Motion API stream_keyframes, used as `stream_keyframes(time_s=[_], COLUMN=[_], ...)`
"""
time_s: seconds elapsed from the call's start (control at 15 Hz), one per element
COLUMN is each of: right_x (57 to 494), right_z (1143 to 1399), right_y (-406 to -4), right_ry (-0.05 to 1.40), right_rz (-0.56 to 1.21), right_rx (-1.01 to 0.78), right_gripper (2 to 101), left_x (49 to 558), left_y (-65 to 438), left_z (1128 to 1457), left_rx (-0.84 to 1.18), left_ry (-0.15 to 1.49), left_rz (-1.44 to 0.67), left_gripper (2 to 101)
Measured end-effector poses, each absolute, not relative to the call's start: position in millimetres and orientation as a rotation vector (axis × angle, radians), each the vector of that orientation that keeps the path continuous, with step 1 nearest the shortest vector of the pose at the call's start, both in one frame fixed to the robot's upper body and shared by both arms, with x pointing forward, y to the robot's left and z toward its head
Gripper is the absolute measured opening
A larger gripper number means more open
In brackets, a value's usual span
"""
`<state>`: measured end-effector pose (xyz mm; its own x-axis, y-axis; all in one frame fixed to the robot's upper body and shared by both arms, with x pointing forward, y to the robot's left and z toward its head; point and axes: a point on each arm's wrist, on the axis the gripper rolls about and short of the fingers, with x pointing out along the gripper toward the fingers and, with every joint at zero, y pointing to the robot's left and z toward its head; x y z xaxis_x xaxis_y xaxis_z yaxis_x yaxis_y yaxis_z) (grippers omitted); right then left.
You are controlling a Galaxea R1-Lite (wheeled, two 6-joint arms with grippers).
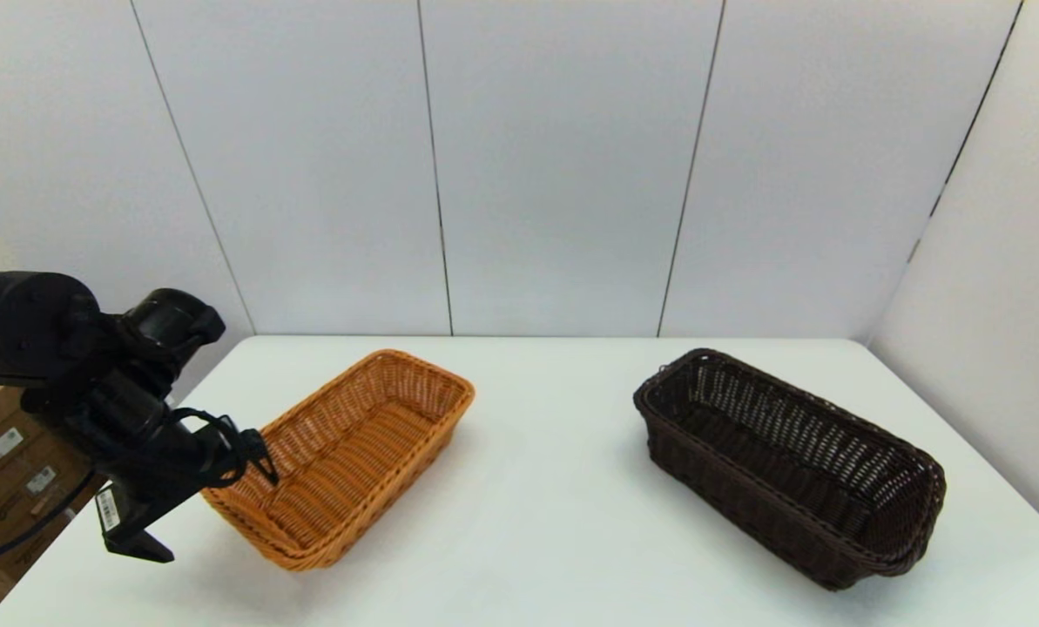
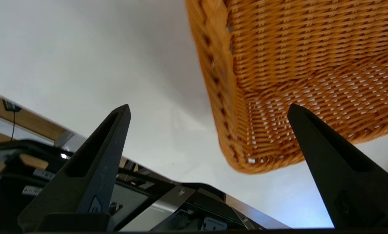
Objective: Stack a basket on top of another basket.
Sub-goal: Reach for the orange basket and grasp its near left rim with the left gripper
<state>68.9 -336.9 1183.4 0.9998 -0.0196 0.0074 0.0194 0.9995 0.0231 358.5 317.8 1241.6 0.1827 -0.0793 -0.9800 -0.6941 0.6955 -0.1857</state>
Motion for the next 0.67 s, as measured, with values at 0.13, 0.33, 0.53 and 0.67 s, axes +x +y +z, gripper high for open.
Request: stream_keyframes(time_s=[0.13,0.33,0.53,0.67], right_x=[69,69,69,69], right_z=[1183,1183,1183,1183], right_y=[-337,-337,-337,-337], right_ry=[-0.008,-0.008,-0.008,-0.008], right_rz=[-0.02,-0.019,-0.02,-0.019], right_rx=[0.023,0.023,0.023,0.023], right_gripper=[97.1,97.1,97.1,97.1], left_x=[366,375,382,387], left_y=[318,318,317,316], left_z=[1236,1226,1215,1208], left_rx=[-0.713,-0.711,-0.702,-0.698], left_ry=[1.355,1.368,1.386,1.393], left_rz=[0.457,0.445,0.447,0.446], left_gripper=[97.8,97.8,97.8,97.8])
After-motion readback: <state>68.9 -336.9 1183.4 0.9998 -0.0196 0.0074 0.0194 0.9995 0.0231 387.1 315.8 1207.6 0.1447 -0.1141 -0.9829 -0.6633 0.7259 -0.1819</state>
